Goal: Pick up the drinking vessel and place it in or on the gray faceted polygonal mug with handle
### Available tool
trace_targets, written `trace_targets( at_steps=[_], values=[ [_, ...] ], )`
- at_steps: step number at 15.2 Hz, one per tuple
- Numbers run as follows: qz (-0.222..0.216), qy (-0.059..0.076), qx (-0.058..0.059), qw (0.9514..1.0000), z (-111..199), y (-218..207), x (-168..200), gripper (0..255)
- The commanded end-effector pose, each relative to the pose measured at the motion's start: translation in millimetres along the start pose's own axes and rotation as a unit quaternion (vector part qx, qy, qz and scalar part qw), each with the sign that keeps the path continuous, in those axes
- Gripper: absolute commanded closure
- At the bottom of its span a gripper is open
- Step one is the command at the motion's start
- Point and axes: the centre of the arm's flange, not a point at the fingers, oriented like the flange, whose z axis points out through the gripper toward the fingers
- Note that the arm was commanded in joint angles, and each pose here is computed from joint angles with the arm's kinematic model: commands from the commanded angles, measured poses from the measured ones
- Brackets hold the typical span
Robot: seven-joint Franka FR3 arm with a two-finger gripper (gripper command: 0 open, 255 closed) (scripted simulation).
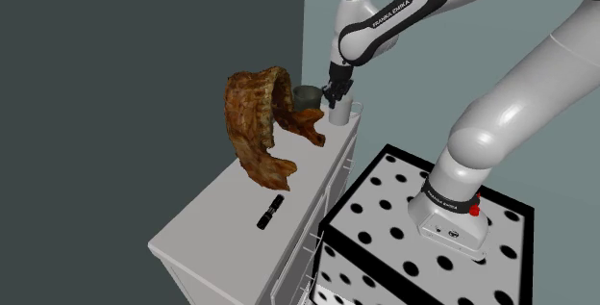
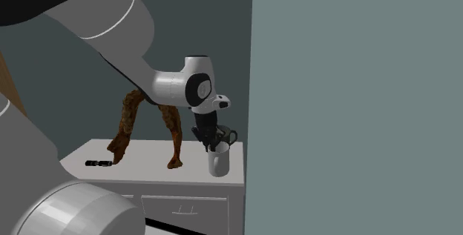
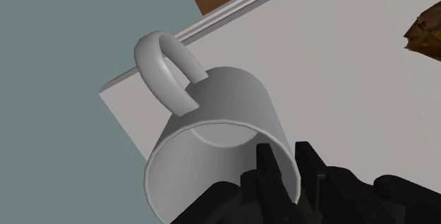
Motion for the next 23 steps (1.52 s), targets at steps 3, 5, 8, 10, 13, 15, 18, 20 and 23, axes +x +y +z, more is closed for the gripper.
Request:
trace_targets(
  at_steps=[3,5,8,10,13,15,18,20,23],
  values=[
    [0.000,0.000,0.000,1.0000,0.0,0.0,0.0,255],
    [0.000,0.000,0.000,1.0000,0.0,0.0,0.0,255],
    [0.000,0.000,0.000,1.0000,-5.2,0.2,0.5,255],
    [0.000,0.000,0.000,1.0000,-15.7,0.5,1.5,255],
    [0.000,0.000,0.000,1.0000,-31.5,1.0,3.0,255],
    [0.000,0.000,0.000,1.0000,-42.0,1.3,4.1,255],
    [0.000,0.000,0.000,1.0000,-57.7,1.8,5.6,255],
    [0.000,0.000,0.000,1.0000,-68.2,2.1,6.6,255],
    [0.000,0.000,0.000,1.0000,-84.0,2.6,8.1,255]
  ],
)
